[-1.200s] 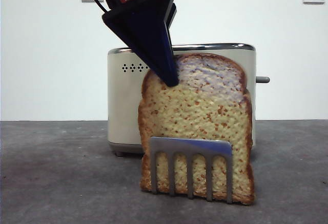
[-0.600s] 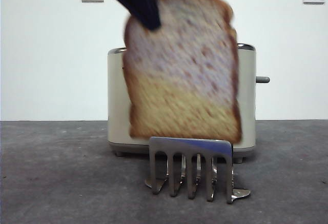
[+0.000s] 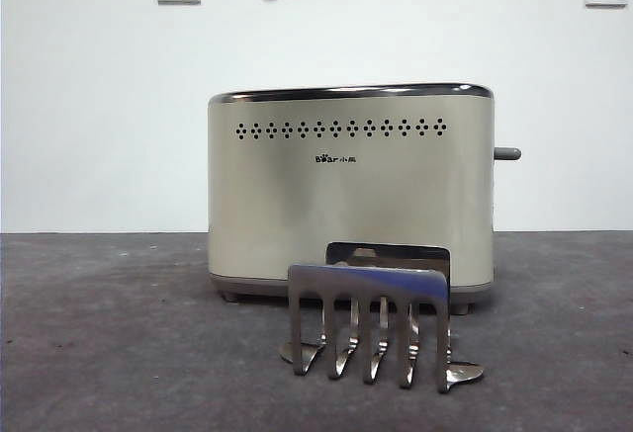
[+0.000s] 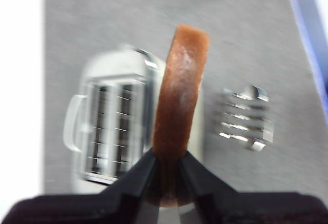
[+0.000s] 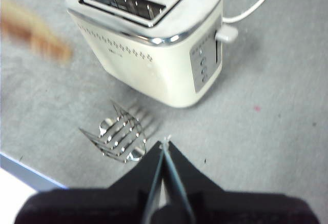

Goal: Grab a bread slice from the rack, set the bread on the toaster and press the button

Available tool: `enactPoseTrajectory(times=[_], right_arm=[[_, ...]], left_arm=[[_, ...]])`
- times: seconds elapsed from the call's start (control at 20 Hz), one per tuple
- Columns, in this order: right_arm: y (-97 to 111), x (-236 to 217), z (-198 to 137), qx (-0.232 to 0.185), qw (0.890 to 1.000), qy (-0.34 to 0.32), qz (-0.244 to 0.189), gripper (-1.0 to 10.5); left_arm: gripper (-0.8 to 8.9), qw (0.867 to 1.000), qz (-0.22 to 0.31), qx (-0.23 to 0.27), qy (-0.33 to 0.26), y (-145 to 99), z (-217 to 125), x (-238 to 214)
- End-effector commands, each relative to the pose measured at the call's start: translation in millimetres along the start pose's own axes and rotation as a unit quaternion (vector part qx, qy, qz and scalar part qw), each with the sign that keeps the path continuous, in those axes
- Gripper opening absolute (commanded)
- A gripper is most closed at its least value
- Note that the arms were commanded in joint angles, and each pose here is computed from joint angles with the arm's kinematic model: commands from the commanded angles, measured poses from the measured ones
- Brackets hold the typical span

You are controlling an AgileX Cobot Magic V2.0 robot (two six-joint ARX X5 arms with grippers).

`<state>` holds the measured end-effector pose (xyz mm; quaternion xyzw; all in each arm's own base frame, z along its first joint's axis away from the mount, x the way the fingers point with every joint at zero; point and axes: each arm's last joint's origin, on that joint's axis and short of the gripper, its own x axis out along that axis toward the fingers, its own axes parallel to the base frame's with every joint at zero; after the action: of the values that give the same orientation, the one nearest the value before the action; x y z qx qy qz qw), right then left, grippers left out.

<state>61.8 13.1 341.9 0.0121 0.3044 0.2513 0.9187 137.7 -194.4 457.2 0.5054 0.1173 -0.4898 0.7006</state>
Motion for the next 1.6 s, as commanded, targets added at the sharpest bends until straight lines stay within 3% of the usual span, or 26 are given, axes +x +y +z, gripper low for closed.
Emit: enactPoseTrajectory(times=[0.05, 0.25, 0.45, 0.75, 1.1, 1.6], right_arm=[[-1.2, 2.0, 1.5, -0.001, 1.000, 0.006, 0.004, 0.0], [-1.7, 3.3, 1.2, 0.002, 1.000, 0.014, 0.008, 0.0], [-1.2, 3.2, -1.4, 0.000, 1.000, 0.026, 0.011, 0.0], [-0.8, 3.1, -3.2, 0.002, 0.999, 0.034, 0.012, 0.0], [-0.7, 3.0, -3.8, -0.004, 0.999, 0.037, 0.013, 0.0], [-0.4, 2.9, -5.6, -0.001, 0.999, 0.046, 0.014, 0.0]], left_arm=[[-0.09, 1.000, 0.025, -0.002, 0.000, 17.4, 8.3, 1.3], [-0.09, 0.999, 0.031, -0.014, 0.012, 39.5, 15.5, 22.8], [-0.09, 0.999, 0.005, -0.031, 0.044, 51.5, 3.4, 54.9], [-0.09, 0.996, 0.007, -0.060, 0.067, 70.2, -18.2, 76.8], [-0.09, 0.997, -0.002, -0.063, 0.043, 74.8, -22.3, 78.6], [-0.09, 0.995, -0.037, -0.053, 0.070, 75.5, -27.8, 117.5]])
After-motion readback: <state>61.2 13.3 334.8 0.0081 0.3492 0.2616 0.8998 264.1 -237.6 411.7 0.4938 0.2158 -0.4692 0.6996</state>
